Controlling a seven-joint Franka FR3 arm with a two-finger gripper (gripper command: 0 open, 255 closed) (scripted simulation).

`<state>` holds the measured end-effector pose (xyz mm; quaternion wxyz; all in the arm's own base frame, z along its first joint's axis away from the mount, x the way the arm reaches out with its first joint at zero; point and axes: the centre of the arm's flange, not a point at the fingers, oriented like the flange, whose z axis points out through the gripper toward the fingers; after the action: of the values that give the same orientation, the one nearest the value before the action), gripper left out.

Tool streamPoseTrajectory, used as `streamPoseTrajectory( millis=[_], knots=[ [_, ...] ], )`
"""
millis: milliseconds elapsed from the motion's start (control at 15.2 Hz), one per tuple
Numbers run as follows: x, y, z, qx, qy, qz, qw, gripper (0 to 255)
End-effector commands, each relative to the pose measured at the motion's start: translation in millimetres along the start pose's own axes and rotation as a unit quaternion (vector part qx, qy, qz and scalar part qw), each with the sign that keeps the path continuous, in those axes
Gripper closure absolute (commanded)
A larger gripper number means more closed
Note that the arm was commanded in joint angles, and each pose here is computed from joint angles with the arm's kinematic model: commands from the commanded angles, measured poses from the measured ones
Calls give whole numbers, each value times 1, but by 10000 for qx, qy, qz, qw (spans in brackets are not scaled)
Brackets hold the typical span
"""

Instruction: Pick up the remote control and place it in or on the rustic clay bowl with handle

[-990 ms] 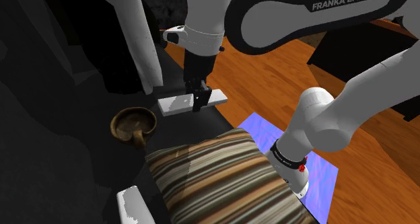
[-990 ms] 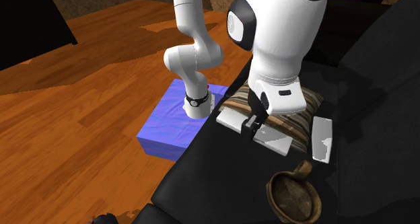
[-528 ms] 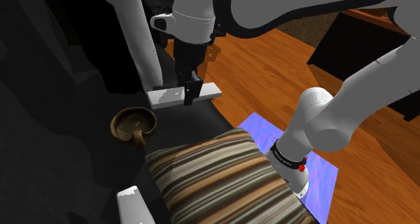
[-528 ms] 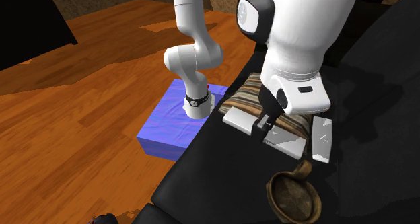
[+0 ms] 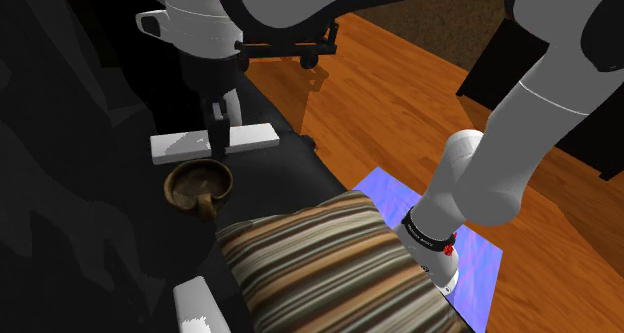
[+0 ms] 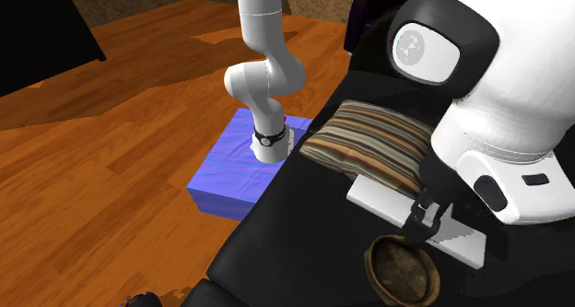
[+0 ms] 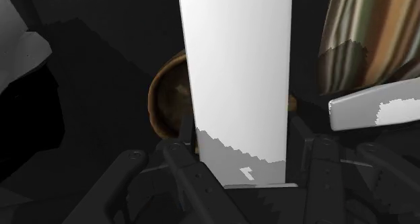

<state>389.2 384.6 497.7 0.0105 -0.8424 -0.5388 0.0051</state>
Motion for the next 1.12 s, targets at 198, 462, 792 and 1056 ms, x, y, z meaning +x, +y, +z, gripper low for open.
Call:
streamPoseTrajectory(
  millis=[198, 462, 792, 1056],
  knots=[
    [35, 8, 9, 0, 5, 6, 10000, 255],
    [35, 9, 31, 0, 5, 6, 10000, 255],
    [35, 9, 57, 0, 5, 6, 10000, 255],
    [35, 10, 70, 0, 5, 6, 10000, 255]
  ],
)
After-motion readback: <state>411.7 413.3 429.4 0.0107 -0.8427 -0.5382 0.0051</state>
